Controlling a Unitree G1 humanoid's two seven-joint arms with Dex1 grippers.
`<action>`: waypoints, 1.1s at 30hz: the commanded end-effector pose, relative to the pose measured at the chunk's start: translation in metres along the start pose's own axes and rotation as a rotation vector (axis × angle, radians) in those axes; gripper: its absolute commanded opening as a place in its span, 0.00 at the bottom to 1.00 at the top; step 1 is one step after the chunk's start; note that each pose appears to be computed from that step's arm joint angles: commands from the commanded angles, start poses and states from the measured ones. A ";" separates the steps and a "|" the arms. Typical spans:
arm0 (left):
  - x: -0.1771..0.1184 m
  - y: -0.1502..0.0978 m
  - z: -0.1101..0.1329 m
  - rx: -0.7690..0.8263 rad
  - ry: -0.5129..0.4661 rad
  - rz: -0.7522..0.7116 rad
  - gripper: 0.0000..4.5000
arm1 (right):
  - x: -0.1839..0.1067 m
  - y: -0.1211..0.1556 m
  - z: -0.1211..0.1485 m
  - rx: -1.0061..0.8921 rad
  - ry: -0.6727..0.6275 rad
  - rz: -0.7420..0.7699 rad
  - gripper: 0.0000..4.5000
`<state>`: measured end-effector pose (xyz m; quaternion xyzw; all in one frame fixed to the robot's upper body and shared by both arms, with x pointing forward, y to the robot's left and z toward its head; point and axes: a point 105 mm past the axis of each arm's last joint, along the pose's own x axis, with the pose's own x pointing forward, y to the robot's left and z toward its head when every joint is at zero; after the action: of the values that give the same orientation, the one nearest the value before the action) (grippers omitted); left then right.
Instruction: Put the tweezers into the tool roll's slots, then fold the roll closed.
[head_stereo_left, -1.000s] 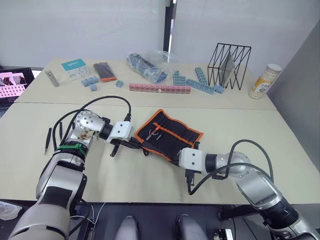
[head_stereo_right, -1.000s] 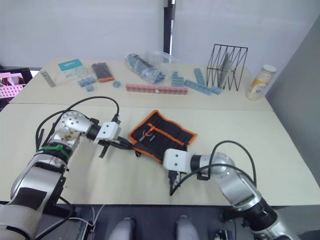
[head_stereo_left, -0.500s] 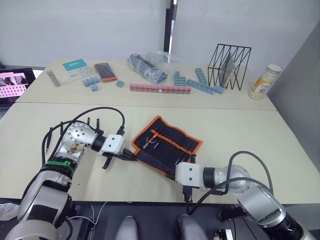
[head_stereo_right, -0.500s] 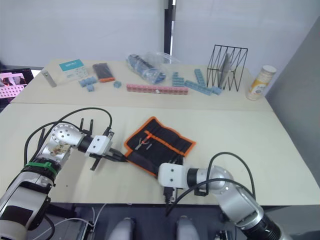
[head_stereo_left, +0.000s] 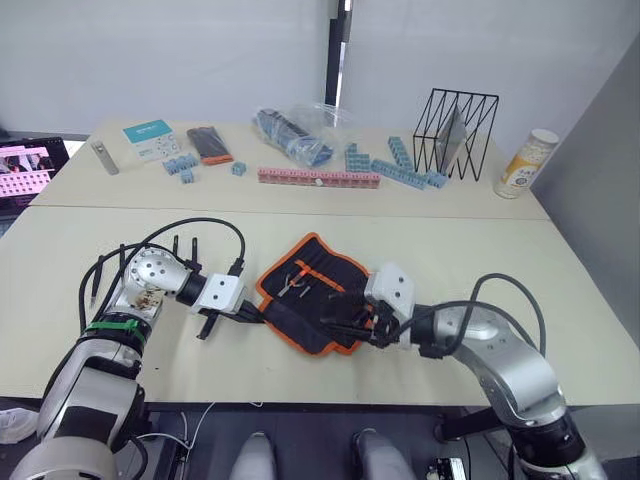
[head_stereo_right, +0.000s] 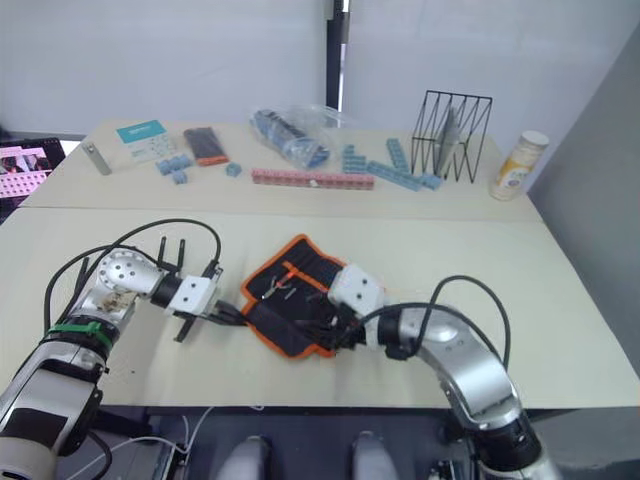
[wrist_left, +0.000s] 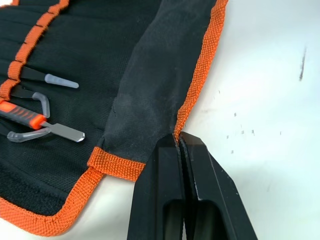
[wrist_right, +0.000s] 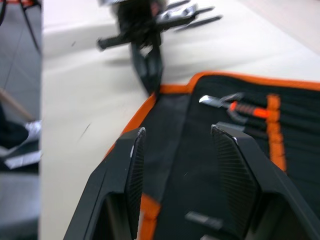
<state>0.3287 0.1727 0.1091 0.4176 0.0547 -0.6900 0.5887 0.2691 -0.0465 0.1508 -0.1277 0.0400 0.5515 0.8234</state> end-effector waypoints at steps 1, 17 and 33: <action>-0.009 0.006 0.000 0.043 0.029 0.020 0.00 | 0.010 0.004 -0.001 0.034 -0.030 0.007 0.45; -0.011 0.006 -0.005 0.049 0.043 0.035 0.00 | 0.040 0.015 -0.078 0.177 0.138 -0.026 0.02; -0.052 0.032 0.041 -0.523 -0.372 0.188 0.85 | 0.041 0.018 -0.091 0.160 0.219 0.033 0.00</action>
<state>0.3318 0.1852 0.1657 0.1543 0.1058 -0.6598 0.7278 0.2795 -0.0204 0.0730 -0.1098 0.1298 0.5462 0.8202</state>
